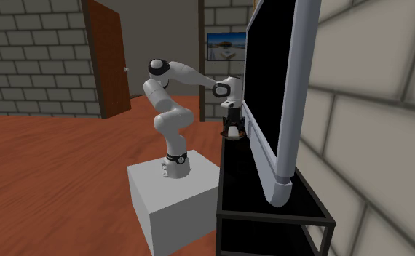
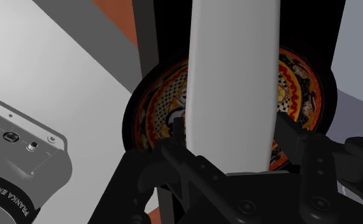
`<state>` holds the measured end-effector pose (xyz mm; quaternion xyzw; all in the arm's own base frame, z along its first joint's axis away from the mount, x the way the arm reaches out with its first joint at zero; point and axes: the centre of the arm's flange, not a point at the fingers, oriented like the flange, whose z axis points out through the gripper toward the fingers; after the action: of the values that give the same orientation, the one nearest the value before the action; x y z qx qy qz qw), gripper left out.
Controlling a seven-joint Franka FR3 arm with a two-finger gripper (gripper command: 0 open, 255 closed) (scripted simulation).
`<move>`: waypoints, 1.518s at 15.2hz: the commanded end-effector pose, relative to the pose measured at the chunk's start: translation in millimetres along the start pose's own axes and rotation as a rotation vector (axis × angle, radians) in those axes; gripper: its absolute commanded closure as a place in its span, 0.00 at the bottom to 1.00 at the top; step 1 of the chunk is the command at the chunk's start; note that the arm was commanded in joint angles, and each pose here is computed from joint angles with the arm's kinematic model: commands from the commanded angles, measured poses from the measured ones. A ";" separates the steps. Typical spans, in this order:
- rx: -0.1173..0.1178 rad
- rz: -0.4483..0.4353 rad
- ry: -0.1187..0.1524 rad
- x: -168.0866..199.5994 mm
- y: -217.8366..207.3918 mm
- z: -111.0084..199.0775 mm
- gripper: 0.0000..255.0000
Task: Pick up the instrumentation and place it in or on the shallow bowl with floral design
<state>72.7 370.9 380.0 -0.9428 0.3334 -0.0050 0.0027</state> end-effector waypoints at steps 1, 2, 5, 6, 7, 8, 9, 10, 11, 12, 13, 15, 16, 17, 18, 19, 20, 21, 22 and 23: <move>0.000 0.000 0.000 0.3 0.1 1.5 1.00; 0.000 0.000 0.000 0.3 0.1 1.5 1.00; 0.000 0.000 0.000 0.3 0.1 1.5 1.00; 0.000 0.000 0.000 0.3 0.1 1.5 1.00; 0.000 0.000 0.000 0.2 0.0 1.4 0.00; 0.000 0.000 0.000 0.4 0.0 1.4 0.00; 0.000 0.000 0.000 0.4 0.0 1.4 0.00; 0.000 0.000 0.000 0.4 0.1 1.4 0.00; 0.000 0.000 0.000 0.4 0.1 1.4 0.00; 0.000 0.000 0.000 0.3 0.1 1.5 0.00; 0.000 0.000 0.000 0.3 0.1 -11.7 0.00; 0.000 0.000 0.000 0.3 0.1 -38.1 0.00; 0.000 0.000 0.000 0.3 0.1 -48.5 0.00; 0.000 0.000 0.000 0.3 0.1 -48.5 0.00; 0.000 0.000 0.000 0.3 0.1 -48.5 0.00; 0.000 0.000 0.000 0.3 0.1 -48.5 0.00; 0.000 0.000 0.000 0.3 0.1 -48.5 0.00; 0.000 0.000 0.000 0.3 0.1 -48.5 0.00; 0.000 0.000 0.000 0.3 0.1 -48.5 0.00; 0.000 0.000 0.000 0.3 0.1 -48.5 0.00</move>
<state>72.3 370.7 428.4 -0.9427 0.3335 -0.0050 0.0025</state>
